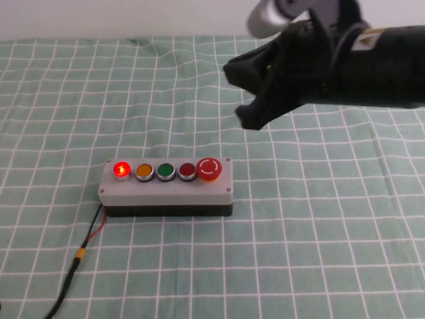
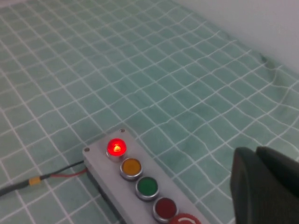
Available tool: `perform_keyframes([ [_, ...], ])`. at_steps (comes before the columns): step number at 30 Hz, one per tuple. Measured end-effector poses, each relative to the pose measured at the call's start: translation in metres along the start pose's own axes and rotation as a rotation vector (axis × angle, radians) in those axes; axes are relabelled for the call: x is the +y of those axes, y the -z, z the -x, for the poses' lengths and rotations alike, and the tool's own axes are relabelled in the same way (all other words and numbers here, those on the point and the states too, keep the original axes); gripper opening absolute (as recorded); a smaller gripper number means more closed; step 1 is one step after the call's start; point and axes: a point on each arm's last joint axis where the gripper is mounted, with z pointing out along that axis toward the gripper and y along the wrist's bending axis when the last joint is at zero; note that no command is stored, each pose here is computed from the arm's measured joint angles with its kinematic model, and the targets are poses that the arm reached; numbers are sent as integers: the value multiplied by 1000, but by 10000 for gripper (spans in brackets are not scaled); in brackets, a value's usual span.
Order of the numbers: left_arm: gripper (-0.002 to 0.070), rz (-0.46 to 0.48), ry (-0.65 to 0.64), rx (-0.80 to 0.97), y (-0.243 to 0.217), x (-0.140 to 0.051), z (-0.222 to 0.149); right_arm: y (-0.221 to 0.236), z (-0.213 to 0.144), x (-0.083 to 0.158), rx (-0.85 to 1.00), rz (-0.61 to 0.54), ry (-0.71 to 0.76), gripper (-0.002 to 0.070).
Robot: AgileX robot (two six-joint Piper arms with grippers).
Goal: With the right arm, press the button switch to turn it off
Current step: Press the button to turn off
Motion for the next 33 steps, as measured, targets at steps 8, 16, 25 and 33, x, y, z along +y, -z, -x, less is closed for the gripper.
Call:
perform_keyframes([
  [8,-3,0,0,0,0,0,0,-64,4,9,200,-51,155,-12],
  [16,-3,0,0,0,0,0,0,-113,-2,10,260,-78,91,-13],
  [25,-3,0,0,0,0,0,0,-163,-24,69,212,43,171,-15],
  [33,-3,0,0,0,0,0,0,-194,-23,76,186,63,127,-15],
])
